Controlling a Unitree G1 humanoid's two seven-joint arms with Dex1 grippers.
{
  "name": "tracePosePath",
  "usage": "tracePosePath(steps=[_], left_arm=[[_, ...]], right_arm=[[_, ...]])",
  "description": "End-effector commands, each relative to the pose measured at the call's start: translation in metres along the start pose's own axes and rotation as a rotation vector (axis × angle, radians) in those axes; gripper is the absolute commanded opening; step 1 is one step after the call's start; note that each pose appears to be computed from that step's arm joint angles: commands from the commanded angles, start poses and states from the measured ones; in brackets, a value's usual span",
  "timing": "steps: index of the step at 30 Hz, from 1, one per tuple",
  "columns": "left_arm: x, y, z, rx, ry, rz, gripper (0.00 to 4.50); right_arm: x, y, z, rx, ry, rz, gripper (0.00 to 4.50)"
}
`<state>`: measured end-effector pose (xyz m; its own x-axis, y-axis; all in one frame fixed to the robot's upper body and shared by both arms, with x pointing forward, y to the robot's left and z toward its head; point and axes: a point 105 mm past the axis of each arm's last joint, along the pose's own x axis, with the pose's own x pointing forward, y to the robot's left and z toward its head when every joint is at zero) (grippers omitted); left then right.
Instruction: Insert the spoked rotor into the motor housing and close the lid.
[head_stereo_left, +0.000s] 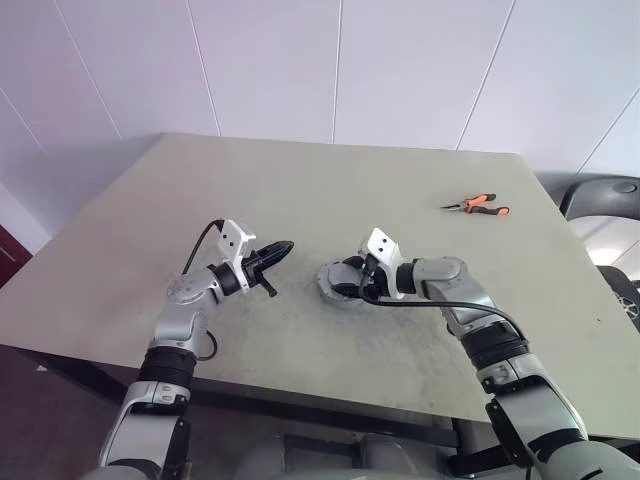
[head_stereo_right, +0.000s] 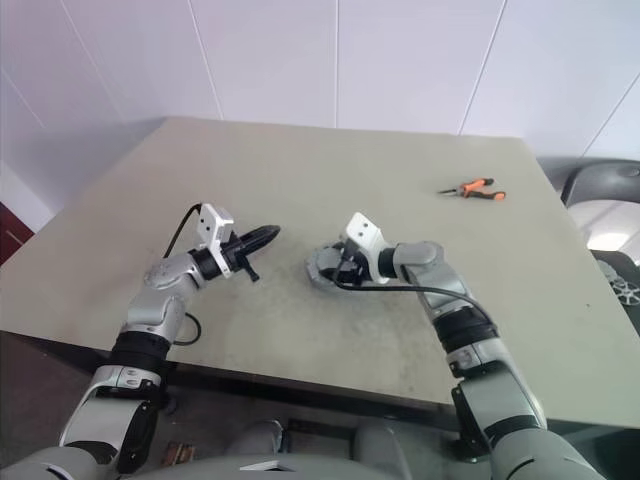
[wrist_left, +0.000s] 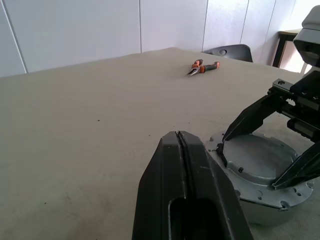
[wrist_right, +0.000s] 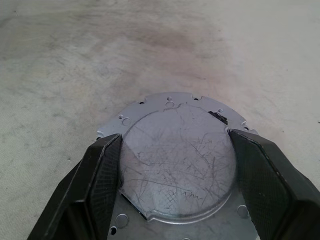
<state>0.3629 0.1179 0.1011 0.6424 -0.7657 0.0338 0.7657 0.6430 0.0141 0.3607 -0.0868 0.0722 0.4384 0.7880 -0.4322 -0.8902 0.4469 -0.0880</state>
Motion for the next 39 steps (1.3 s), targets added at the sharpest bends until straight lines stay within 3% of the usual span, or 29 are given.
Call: tracePosePath(steps=[1, 17, 28, 39], left_arm=[[0.002, -0.003, 0.012, 0.037, -0.034, -0.008, 0.0], [0.004, -0.003, 0.012, 0.039, -0.032, -0.001, 0.0], [0.005, -0.004, 0.011, 0.037, -0.029, -0.01, 0.0], [0.037, -0.017, 0.002, 0.02, -0.001, -0.05, 0.0]], right_arm=[[-0.005, -0.014, 0.014, -0.038, -0.017, -0.056, 3.04], [-0.004, -0.022, -0.01, 0.018, 0.013, -0.121, 3.04], [-0.007, -0.005, -0.037, 0.016, 0.109, -0.011, 3.04], [-0.014, 0.001, -0.043, 0.036, 0.142, 0.04, 3.04]])
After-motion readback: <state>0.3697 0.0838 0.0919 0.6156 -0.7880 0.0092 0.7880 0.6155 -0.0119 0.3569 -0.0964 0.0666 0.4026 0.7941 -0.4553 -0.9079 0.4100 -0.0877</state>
